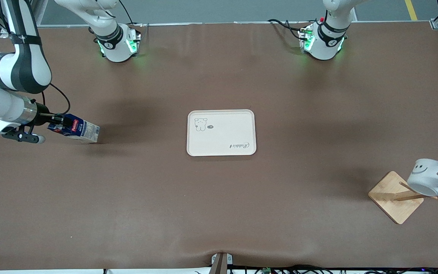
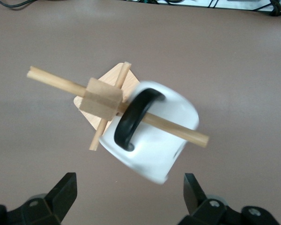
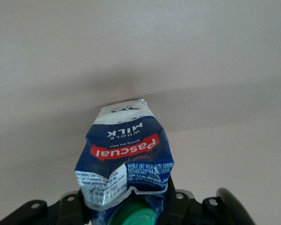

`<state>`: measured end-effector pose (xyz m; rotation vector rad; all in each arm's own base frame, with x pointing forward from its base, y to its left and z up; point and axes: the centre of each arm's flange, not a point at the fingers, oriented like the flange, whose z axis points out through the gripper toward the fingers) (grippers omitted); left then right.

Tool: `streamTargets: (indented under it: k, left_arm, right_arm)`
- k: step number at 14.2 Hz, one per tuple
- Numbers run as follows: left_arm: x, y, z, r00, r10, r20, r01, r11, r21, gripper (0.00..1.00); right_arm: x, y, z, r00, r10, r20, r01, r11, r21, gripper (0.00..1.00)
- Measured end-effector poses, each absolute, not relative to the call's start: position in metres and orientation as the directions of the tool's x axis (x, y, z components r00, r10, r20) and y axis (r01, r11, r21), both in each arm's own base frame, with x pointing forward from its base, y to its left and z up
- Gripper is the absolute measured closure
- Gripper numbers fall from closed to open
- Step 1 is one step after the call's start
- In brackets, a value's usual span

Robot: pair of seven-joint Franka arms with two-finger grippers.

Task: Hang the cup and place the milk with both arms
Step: 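Lift the milk off the tray while the left gripper hangs the mug, then lower the milk onto the table while the left gripper releases the mug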

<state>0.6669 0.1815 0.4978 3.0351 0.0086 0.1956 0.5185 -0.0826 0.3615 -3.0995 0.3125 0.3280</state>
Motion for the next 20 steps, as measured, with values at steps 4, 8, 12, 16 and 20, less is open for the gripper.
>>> streamTargets:
  k: [4,8,12,16,20]
  left_arm:
    - [0.665,0.158,0.512,0.993,-0.036,0.113,-0.044,-0.997,0.067,0.0]
    - [0.66,0.129,0.525,0.996,-0.061,0.071,-0.065,-0.996,0.054,0.0]
    - [0.649,0.078,0.546,0.998,-0.064,0.009,-0.064,-0.998,0.022,0.0]
    - [0.634,0.054,0.565,0.995,-0.097,-0.023,-0.097,-0.995,0.028,0.0]
    - [0.623,0.052,0.583,0.995,-0.097,-0.024,-0.097,-0.995,0.021,0.0]
  right_arm:
    - [0.508,-0.086,0.349,0.959,-0.199,-0.201,-0.202,-0.979,0.009,0.42]
    - [0.503,-0.084,0.348,0.958,-0.198,-0.205,-0.201,-0.98,0.009,0.42]
    - [0.499,-0.093,0.345,0.947,-0.243,-0.209,-0.246,-0.969,0.015,0.42]
    - [0.493,-0.094,0.34,0.934,-0.286,-0.216,-0.287,-0.958,0.024,0.43]
    - [0.483,-0.091,0.332,0.943,-0.287,-0.169,-0.288,-0.957,0.018,0.48]
